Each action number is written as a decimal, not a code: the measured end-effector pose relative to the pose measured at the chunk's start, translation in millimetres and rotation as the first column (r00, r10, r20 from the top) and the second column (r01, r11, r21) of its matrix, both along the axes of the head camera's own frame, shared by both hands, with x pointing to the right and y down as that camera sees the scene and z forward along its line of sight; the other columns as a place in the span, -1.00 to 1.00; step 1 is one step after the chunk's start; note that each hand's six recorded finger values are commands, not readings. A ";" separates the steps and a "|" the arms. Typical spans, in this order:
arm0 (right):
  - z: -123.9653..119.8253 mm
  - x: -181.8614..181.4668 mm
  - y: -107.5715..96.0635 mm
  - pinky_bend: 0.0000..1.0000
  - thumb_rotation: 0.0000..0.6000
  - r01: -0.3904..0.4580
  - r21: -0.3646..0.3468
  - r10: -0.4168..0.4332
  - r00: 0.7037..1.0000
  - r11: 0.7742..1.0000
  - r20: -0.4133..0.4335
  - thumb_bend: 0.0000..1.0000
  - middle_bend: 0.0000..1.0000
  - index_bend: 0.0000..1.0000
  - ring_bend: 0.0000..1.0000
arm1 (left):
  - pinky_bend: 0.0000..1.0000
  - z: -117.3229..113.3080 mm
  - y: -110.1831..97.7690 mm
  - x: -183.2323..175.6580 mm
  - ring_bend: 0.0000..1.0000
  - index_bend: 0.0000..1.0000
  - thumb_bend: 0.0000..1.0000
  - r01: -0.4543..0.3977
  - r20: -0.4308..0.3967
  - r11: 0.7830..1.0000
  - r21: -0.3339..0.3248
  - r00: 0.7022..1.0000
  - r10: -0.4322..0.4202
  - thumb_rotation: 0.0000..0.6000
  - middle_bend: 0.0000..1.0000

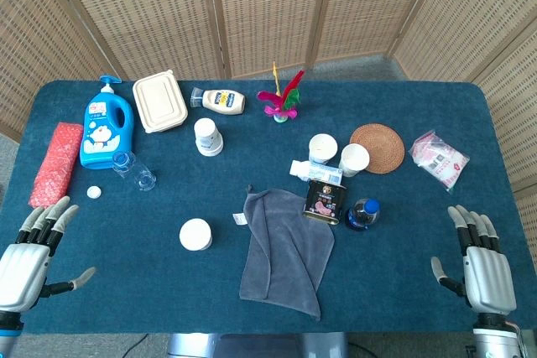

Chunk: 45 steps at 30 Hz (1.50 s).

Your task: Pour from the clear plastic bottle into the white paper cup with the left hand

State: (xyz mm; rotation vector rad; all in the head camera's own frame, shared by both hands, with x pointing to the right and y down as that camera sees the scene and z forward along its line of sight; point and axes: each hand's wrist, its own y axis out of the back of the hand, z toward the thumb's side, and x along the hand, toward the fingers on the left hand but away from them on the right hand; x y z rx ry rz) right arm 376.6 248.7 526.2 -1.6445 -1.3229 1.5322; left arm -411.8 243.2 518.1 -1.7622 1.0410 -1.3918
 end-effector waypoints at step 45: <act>16.4 7.8 1.1 -1.00 1.00 -0.029 -0.041 0.029 1.000 0.999 0.010 -0.21 -0.93 -1.00 -1.00 | -1.00 57.7 -28.3 -52.8 -1.00 -1.00 -0.55 0.299 -0.375 0.934 -0.195 0.857 -0.352 0.44 -0.97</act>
